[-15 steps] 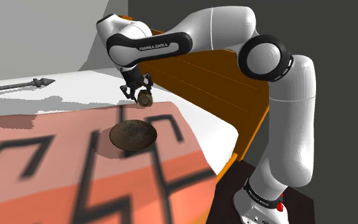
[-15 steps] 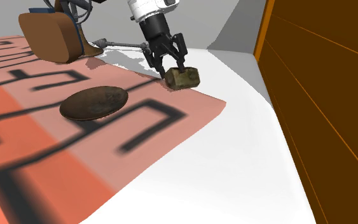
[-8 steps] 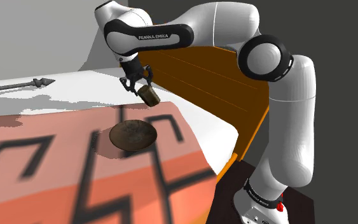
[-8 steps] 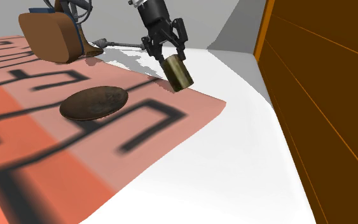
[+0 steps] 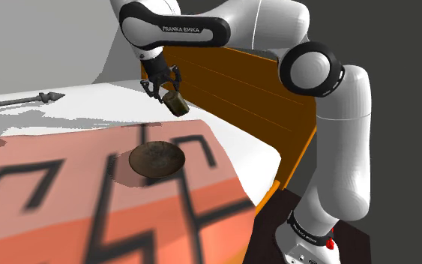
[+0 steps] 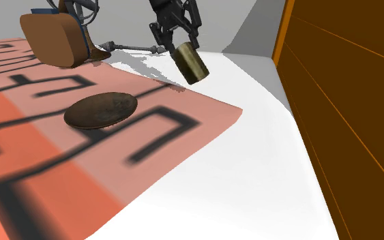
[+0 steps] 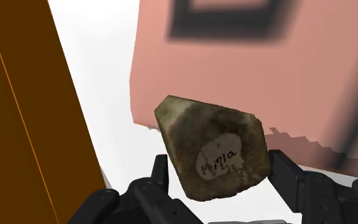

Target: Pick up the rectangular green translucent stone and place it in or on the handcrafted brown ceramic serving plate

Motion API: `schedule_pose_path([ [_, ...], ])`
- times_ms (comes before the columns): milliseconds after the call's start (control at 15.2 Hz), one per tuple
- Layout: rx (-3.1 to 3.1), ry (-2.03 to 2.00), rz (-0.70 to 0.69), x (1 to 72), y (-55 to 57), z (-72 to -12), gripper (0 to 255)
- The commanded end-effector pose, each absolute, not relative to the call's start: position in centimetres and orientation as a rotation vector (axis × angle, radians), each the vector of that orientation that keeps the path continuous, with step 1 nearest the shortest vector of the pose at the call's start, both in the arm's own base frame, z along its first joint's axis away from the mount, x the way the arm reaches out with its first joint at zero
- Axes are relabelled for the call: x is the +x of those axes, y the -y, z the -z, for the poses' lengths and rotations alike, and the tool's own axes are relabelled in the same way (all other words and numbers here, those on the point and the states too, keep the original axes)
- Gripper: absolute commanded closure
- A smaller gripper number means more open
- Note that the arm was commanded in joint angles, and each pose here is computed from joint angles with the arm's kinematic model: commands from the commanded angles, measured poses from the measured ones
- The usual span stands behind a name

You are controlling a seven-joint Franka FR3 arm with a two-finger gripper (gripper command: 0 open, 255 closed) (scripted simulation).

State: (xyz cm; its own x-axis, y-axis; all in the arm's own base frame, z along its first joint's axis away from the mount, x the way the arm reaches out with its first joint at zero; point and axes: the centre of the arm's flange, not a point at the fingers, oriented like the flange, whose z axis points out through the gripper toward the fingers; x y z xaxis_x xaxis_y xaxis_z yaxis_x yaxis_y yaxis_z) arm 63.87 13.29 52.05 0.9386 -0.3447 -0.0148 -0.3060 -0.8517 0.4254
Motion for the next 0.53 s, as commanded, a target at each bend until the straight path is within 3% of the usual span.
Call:
schedule_pose_path([
  [0,2.668,0.47,0.126,63.9,-13.2,-53.0,255],
  [462,2.668,0.47,0.126,58.1,-20.4,-53.7,255],
])
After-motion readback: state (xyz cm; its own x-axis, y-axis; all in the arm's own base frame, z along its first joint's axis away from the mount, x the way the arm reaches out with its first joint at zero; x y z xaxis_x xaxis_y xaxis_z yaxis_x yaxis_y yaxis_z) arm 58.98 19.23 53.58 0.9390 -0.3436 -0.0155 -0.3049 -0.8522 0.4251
